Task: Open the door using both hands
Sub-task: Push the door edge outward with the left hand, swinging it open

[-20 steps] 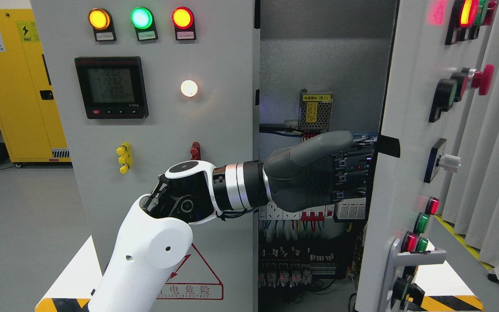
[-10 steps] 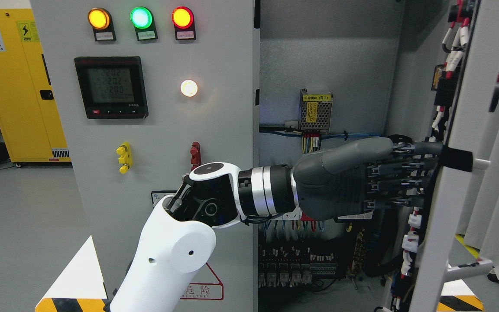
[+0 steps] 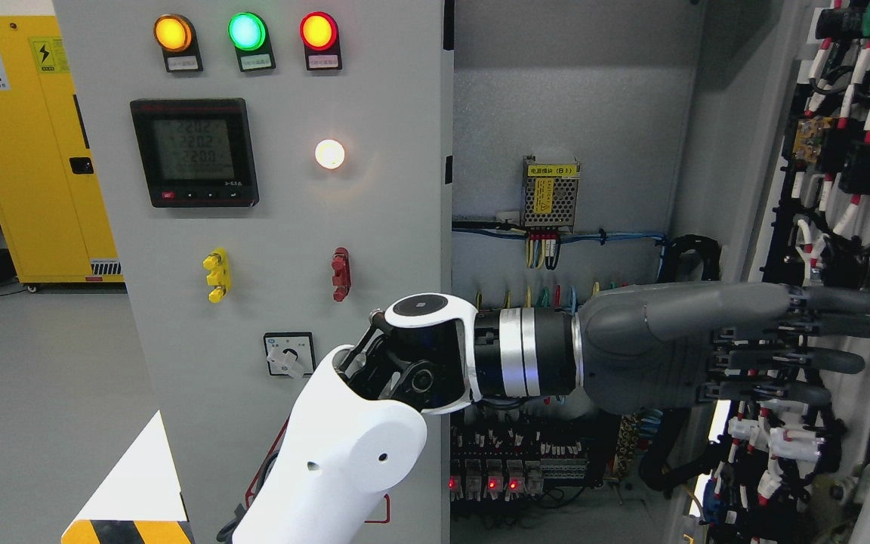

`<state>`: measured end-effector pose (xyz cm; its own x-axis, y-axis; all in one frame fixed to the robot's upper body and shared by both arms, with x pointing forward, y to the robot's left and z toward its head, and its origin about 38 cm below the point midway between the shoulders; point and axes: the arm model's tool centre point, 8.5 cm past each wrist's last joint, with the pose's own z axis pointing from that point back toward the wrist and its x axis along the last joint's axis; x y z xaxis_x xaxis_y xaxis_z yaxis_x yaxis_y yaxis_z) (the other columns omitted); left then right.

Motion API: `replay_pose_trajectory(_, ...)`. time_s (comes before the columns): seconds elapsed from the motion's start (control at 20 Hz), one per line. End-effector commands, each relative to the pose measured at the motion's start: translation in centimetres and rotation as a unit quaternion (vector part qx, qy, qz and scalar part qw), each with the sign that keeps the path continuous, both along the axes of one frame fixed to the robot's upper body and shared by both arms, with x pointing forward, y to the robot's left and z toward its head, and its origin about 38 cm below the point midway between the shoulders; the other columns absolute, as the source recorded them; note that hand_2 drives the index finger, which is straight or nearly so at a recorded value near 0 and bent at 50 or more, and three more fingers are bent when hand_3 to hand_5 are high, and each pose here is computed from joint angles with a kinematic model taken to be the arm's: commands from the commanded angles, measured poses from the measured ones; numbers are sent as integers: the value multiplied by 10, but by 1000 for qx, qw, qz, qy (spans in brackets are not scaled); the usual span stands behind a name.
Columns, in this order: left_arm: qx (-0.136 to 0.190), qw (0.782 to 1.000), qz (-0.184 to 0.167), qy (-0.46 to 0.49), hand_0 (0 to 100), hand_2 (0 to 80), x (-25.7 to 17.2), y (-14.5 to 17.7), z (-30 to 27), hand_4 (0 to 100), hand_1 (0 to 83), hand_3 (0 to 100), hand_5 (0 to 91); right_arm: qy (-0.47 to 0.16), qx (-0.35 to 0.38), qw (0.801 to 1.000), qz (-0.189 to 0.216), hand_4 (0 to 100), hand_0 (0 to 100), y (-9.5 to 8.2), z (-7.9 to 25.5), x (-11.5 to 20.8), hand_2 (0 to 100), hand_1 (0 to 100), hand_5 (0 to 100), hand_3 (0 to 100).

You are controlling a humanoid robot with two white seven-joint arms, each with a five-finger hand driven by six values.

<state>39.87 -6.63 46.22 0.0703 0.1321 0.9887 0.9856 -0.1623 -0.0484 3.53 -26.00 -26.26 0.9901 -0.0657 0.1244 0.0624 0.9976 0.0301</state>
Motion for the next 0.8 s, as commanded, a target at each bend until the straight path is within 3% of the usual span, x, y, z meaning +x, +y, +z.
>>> replay_pose_trajectory(0.0, 25, 999, -18, -11, 120, 0, -17, -27, -7, 0, 556, 0, 0, 2, 11, 1000, 1, 0, 0, 15, -1, -2, 40, 500, 0, 0)
replay_pose_trajectory(0.3, 35, 999, -21, -35, 120, 0, -25, -35, 5, 0, 556, 0, 0, 6, 11, 1000, 0, 0, 0, 15, -1, -8, 40, 500, 0, 0)
replay_pose_trajectory(0.5, 31, 999, -5, -44, 120, 0, -23, -38, 13, 0, 556, 0, 0, 6, 11, 1000, 0, 0, 0, 14, -1, -8, 40, 500, 0, 0)
replay_pose_trajectory(0.75, 35, 998, -18, -49, 120, 0, -30, -44, 15, 0, 556, 0, 0, 6, 10, 1000, -1, 0, 0, 13, -1, -8, 40, 500, 0, 0)
